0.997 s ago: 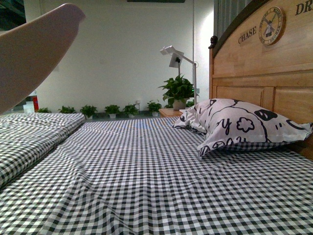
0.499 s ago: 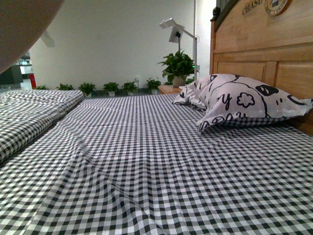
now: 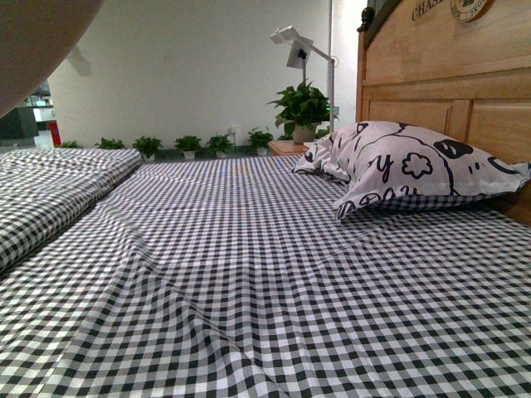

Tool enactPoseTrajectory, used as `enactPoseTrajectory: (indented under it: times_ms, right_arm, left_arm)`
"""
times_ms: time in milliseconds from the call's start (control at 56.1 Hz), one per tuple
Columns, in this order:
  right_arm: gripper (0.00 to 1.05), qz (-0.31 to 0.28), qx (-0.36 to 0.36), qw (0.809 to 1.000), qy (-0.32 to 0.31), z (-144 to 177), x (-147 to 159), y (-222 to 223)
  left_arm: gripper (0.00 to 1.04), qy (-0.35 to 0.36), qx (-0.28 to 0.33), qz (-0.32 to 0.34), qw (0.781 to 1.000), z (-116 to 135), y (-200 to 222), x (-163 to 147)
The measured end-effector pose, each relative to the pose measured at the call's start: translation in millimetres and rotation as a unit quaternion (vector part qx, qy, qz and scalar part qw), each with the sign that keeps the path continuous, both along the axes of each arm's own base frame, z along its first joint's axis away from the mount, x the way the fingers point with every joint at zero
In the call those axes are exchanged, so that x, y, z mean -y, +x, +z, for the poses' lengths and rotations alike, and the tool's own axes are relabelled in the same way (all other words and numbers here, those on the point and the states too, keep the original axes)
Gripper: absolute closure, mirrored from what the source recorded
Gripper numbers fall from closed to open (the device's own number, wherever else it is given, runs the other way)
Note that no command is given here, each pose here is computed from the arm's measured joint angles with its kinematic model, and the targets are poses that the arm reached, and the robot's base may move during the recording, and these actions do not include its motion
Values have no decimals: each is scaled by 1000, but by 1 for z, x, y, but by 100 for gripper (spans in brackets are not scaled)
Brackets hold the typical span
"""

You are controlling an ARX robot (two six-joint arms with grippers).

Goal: Clean up trash

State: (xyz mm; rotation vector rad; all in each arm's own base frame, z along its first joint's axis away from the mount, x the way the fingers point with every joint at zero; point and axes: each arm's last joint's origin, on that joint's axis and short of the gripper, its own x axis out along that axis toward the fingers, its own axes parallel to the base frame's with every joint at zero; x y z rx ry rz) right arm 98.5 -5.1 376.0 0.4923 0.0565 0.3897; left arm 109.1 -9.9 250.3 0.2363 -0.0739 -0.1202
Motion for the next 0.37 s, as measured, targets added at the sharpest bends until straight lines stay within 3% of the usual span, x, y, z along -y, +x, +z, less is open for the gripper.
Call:
enactPoseTrajectory:
  times_ms: [374]
  right_arm:
    - [86,0,0,1000,0,0,0,0]
  left_arm:
    - [77,0,0,0,1000,0,0,0]
